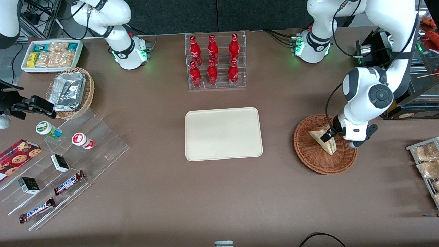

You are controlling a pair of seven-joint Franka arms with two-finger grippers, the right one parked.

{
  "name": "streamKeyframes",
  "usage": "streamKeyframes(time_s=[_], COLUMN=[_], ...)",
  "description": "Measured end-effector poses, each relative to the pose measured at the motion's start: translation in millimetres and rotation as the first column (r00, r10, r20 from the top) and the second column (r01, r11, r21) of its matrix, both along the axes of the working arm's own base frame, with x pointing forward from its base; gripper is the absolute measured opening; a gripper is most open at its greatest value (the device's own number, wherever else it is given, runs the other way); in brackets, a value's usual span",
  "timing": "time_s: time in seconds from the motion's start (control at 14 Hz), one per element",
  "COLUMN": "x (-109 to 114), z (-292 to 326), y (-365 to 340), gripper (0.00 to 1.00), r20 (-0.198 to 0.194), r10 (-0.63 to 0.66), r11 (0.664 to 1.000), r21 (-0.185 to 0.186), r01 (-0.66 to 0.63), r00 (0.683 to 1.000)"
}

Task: Place sandwich from basket to tray
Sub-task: 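Lower the left gripper and close it on the wrapped sandwich, then lift the sandwich and carry it with the left gripper over the cream tray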

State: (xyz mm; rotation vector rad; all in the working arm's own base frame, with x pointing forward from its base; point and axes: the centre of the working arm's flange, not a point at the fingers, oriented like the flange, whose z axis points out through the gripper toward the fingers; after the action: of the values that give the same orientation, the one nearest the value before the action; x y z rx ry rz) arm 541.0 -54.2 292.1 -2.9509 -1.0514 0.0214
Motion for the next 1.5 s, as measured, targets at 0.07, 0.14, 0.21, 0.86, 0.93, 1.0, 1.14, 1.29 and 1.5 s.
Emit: streamKeyframes(time_s=[0.07, 0.14, 0.21, 0.86, 0.93, 1.0, 1.14, 1.29, 1.5], x=[0, -1, -2, -6, -5, -2, 10, 24, 27], z=[-8, -18, -27, -45, -39, -29, 6, 52, 96], y=[0, 0, -1, -5, -6, -7, -18, -45, -114], gripper=[1.00, 1.00, 1.00, 0.39, 0.33, 0.31, 0.28, 0.19, 0.16], r20=[-0.005, -0.018, -0.033, -0.095, -0.106, -0.125, -0.164, -0.179, -0.144], r10=[-0.002, -0.005, -0.008, 0.021, 0.020, 0.019, 0.004, -0.035, -0.142], r11=[1.000, 1.000, 1.000, 1.000, 0.999, 0.999, 0.999, 0.998, 0.987], r21=[0.005, 0.011, 0.015, 0.024, 0.028, 0.034, 0.046, 0.054, 0.049], r01=[0.002, 0.006, 0.008, -0.018, -0.017, -0.015, 0.004, 0.046, 0.151], r00=[1.000, 1.000, 0.999, 0.995, 0.994, 0.992, 0.986, 0.983, 0.979])
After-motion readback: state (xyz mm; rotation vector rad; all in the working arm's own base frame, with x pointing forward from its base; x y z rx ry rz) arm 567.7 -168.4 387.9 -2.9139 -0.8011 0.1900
